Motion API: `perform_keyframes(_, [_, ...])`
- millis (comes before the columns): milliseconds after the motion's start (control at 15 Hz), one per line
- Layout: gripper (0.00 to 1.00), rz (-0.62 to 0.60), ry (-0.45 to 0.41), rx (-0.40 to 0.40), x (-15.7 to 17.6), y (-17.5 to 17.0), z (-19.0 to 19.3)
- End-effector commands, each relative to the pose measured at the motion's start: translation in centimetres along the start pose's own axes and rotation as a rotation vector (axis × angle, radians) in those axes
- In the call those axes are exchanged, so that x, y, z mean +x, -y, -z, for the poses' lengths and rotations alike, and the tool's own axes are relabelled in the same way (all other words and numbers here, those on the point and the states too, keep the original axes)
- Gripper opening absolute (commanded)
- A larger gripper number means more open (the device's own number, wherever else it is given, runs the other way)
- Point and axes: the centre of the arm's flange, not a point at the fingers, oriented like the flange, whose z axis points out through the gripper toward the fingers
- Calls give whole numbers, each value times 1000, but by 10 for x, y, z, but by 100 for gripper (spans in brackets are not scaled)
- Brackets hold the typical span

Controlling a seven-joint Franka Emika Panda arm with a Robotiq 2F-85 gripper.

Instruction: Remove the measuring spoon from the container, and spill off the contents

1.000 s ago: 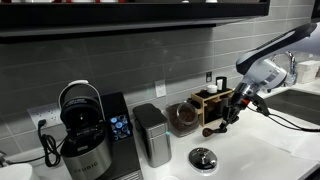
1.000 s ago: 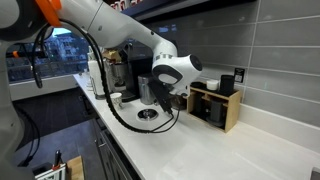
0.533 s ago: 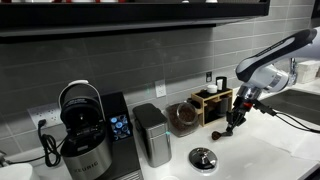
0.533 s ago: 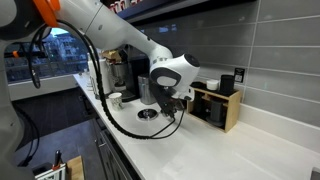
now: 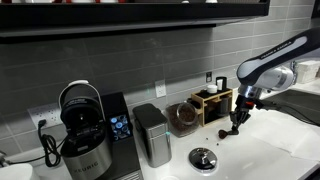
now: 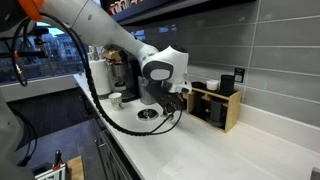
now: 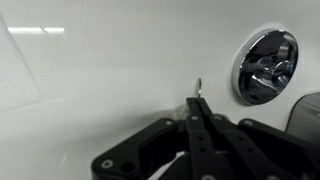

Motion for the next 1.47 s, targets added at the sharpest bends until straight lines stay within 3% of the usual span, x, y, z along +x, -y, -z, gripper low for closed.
perform_keyframes(0, [1, 34, -29, -104, -16, 17, -2])
perform_keyframes(600, [1, 103, -109, -247, -24, 32, -5])
perform_keyframes(1400, [1, 255, -160, -376, -40, 45, -4])
